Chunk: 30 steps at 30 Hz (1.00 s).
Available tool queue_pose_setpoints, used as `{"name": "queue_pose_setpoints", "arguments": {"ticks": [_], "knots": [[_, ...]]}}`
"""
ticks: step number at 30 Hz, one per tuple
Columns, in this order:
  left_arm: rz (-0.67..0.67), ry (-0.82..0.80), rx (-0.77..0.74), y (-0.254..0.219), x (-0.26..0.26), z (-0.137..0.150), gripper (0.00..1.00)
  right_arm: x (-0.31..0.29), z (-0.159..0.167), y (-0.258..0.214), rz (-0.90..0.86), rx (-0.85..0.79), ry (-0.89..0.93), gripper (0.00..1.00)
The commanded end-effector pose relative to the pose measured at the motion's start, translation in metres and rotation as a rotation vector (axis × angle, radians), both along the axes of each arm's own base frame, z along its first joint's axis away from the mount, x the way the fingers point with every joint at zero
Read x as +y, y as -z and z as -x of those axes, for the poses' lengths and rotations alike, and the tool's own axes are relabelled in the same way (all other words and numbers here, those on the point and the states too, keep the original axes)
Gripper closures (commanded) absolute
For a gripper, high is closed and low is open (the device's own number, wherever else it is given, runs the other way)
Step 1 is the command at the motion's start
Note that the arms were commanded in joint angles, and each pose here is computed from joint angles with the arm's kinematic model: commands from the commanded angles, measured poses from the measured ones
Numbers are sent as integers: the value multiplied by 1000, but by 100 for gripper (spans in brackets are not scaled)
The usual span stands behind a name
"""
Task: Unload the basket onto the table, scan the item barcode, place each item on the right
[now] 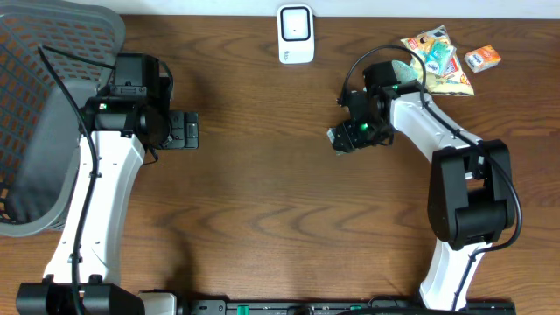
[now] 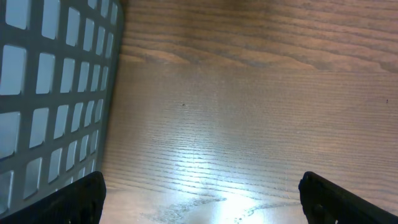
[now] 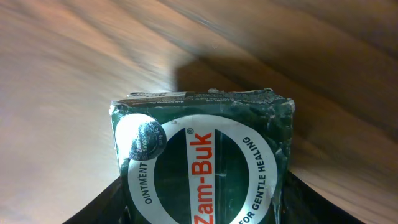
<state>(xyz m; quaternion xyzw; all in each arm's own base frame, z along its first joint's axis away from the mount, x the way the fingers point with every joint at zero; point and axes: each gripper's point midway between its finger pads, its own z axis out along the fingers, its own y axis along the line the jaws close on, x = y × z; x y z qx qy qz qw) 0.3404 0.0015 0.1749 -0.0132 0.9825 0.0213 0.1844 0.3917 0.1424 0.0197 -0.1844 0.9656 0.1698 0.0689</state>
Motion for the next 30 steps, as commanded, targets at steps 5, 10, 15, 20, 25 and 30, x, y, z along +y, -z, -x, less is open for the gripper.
{"name": "queue_pose_setpoints", "arguments": {"ticks": [5,10,15,20,25,30], "knots": [[-11,3,14,4,1,1,2,79,-8,-80,-531,-1,-100,47],[-11,3,14,4,1,1,2,105,-3,-125,-821,-18,-201,44],[-11,3,14,4,1,1,2,113,-3,-150,-955,-69,-279,43],[-11,3,14,4,1,1,2,116,-5,-162,-1012,-101,-318,42],[-11,3,14,4,1,1,2,116,-7,-163,-1015,-88,-302,42],[-11,3,14,4,1,1,2,116,-6,-165,-1025,-86,-307,43]]}}
